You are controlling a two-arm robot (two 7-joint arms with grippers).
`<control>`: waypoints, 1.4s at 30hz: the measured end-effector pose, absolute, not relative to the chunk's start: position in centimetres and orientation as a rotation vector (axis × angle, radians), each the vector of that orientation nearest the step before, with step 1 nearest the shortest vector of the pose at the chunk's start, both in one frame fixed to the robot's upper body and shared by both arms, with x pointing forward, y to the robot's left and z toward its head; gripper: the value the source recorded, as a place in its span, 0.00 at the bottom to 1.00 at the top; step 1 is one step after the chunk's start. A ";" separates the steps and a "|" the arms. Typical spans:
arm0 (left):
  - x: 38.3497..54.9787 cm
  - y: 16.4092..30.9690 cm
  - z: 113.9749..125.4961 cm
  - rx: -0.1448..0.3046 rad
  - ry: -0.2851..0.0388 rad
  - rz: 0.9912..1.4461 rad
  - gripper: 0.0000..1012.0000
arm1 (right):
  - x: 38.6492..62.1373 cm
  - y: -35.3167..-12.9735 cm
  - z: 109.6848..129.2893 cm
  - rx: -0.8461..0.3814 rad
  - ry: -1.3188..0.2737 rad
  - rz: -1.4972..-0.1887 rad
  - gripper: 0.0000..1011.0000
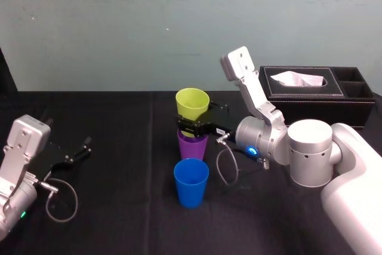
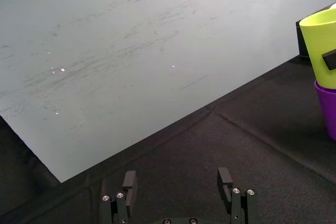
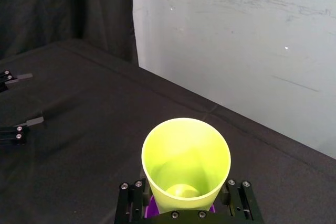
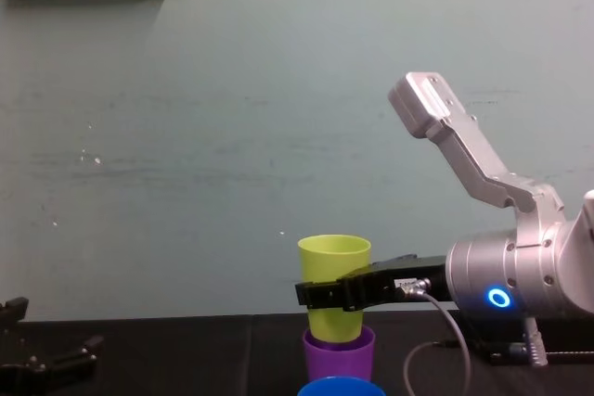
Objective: Stack the three plastic cups sequentially using one hand.
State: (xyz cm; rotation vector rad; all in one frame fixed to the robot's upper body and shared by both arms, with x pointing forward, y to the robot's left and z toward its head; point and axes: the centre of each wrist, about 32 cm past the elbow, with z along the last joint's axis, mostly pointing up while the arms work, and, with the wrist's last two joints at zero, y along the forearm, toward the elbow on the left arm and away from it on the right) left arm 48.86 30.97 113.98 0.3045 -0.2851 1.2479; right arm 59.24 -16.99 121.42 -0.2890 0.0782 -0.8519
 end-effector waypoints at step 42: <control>48.9 31.0 114.0 0.304 -0.285 1.248 0.99 | 59.5 -16.7 119.8 -0.308 0.096 -0.860 0.72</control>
